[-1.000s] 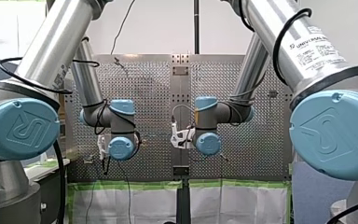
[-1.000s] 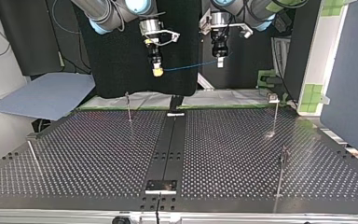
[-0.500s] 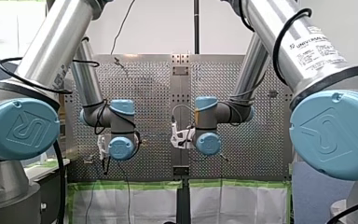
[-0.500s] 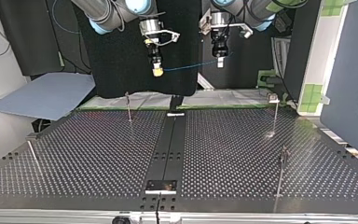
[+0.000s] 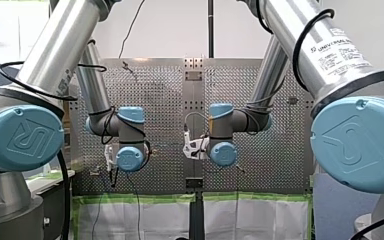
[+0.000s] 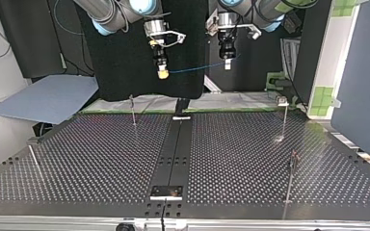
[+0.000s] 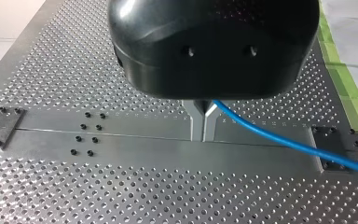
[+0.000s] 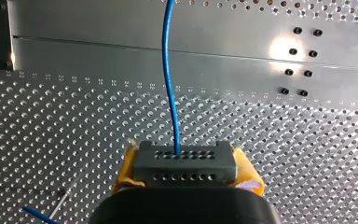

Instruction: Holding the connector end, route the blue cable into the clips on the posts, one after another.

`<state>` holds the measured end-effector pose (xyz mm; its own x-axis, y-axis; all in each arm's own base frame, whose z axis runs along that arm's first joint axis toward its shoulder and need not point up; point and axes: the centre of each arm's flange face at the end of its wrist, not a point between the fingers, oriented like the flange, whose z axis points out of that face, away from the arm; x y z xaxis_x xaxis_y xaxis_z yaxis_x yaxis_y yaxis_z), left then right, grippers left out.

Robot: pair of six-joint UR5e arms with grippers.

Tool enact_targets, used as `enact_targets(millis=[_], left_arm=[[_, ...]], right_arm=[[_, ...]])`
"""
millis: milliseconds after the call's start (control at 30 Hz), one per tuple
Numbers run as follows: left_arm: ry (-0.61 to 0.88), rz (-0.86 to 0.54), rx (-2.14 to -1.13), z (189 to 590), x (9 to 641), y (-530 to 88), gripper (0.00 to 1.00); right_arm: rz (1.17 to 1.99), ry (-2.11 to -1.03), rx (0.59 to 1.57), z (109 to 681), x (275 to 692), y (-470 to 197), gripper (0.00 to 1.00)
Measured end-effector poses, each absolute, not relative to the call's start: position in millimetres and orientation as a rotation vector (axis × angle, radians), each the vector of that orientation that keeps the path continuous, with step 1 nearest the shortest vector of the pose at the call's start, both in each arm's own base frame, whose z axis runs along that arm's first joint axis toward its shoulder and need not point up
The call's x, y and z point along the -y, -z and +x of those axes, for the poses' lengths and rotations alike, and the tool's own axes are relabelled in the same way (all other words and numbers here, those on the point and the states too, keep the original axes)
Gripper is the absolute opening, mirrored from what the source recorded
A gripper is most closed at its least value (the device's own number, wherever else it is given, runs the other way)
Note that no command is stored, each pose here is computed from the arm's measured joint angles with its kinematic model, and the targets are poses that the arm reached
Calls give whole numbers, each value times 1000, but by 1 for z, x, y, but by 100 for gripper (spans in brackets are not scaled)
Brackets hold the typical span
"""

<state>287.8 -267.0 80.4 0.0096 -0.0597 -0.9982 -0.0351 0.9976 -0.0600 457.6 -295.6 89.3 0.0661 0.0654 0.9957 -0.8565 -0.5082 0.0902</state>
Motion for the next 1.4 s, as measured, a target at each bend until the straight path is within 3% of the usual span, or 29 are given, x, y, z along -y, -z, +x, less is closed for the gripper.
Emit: enact_targets(millis=[933, 1400], left_arm=[[18, -75, -1563, 288, 266, -80, 0], [-19, -37, -1630, 281, 262, -50, 0]], right_arm=[[1589, -1546, 810, 458, 296, -89, 0], [1588, -1546, 810, 458, 296, -89, 0]])
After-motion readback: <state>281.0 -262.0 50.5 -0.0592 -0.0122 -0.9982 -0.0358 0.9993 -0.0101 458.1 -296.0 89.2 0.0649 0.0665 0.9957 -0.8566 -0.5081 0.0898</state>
